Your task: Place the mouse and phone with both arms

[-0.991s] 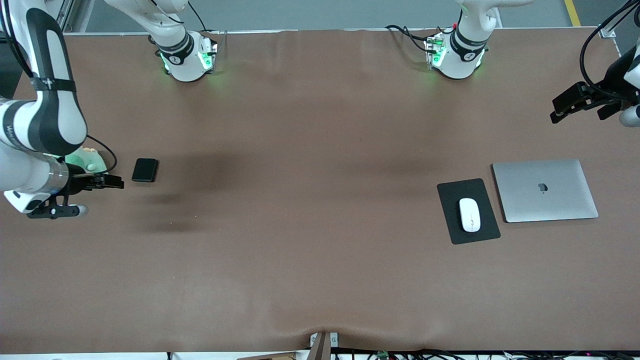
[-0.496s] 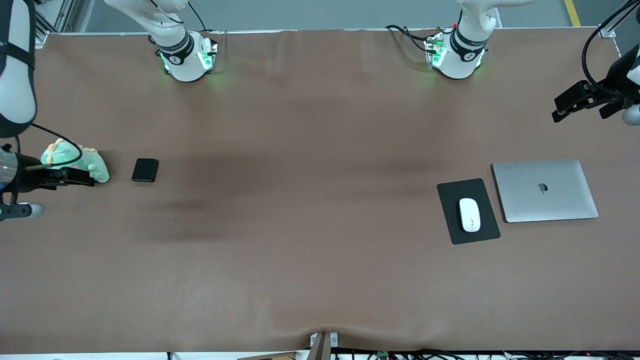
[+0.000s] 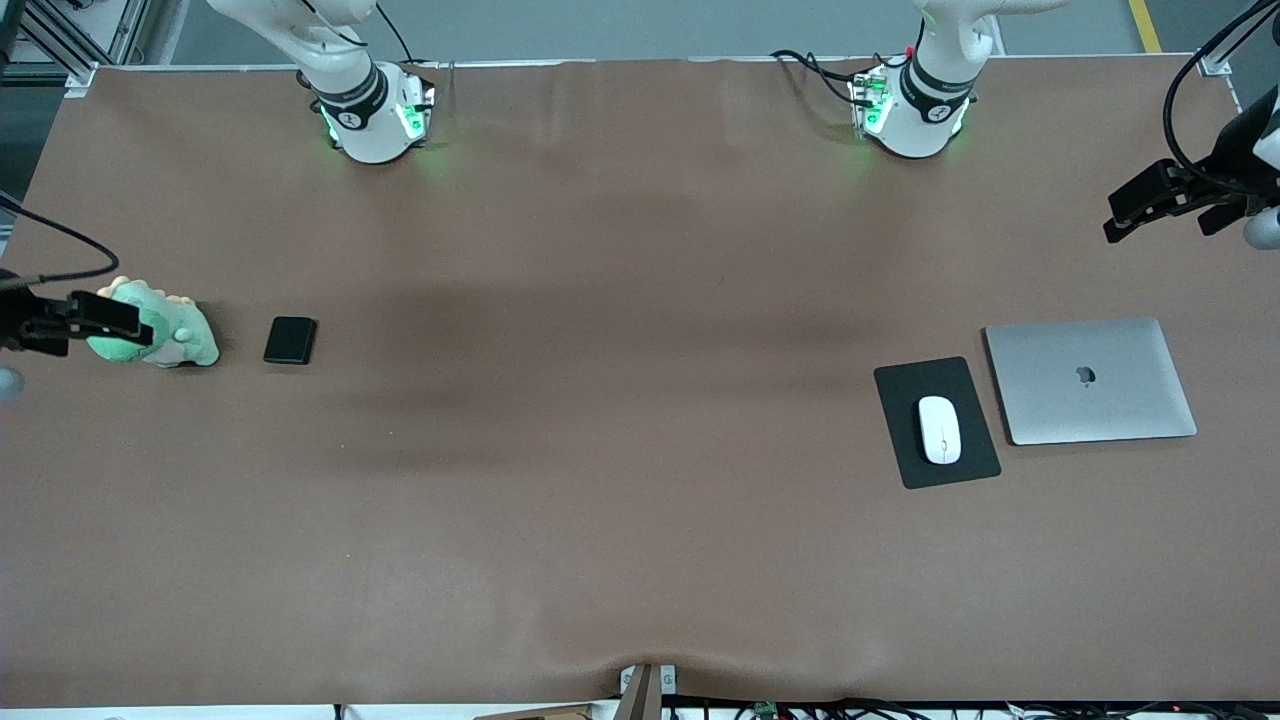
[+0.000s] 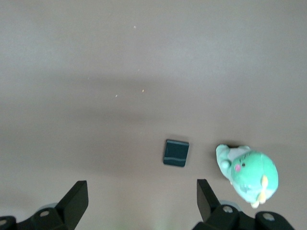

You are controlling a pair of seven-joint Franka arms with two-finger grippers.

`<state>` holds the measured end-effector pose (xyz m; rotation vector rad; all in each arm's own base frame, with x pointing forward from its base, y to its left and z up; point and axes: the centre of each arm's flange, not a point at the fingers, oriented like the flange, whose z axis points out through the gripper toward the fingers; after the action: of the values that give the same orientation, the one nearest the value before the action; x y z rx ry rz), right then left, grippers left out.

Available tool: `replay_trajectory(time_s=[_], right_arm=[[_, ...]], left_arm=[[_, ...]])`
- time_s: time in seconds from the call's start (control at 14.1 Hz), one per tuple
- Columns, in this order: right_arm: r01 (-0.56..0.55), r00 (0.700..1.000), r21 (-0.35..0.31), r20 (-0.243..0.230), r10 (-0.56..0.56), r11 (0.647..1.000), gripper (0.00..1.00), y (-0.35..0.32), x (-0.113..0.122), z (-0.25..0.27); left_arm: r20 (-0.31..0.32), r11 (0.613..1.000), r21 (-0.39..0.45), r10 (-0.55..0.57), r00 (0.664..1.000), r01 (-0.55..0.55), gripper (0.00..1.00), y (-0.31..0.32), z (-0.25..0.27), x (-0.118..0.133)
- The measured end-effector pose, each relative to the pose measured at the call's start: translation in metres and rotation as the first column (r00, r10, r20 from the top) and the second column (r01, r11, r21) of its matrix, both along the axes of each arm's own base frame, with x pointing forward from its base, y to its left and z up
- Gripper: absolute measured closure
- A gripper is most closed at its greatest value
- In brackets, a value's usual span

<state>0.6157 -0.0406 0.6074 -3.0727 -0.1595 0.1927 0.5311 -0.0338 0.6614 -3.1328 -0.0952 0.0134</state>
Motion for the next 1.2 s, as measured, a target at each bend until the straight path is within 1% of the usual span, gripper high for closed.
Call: replay_trajectory(time_s=[0.14,0.35,0.78,0.92,1.2], right_arm=[[-0.009,1.0,0.002,0.002,0.009,1.0,0.0,0.006,-0.022,0.03],[-0.013,1.0,-0.001,0.028,0.013,1.0,0.0,0.01,-0.046,0.056],[-0.038,0.999,-0.004,0.029,0.038,0.999,0.0,0.026,-0.091,0.049],[-0.043,0.999,-0.005,0.03,0.043,0.999,0.0,0.029,-0.099,0.049],[-0.039,0.998,-0.009,0.055,0.04,0.999,0.0,0.028,-0.097,0.052]], left_arm=[[-0.001,1.0,0.0,0.002,1.0,-0.002,0.0,0.001,0.0,0.0],[-0.006,1.0,0.001,0.024,1.0,-0.024,0.0,0.013,-0.001,-0.002],[0.007,1.0,0.006,0.022,1.0,-0.022,0.0,0.011,0.01,-0.026],[0.009,1.0,0.008,0.019,1.0,-0.019,0.0,0.008,0.011,-0.032],[0.001,1.0,0.009,0.005,1.0,-0.005,0.0,0.002,0.007,-0.032]])
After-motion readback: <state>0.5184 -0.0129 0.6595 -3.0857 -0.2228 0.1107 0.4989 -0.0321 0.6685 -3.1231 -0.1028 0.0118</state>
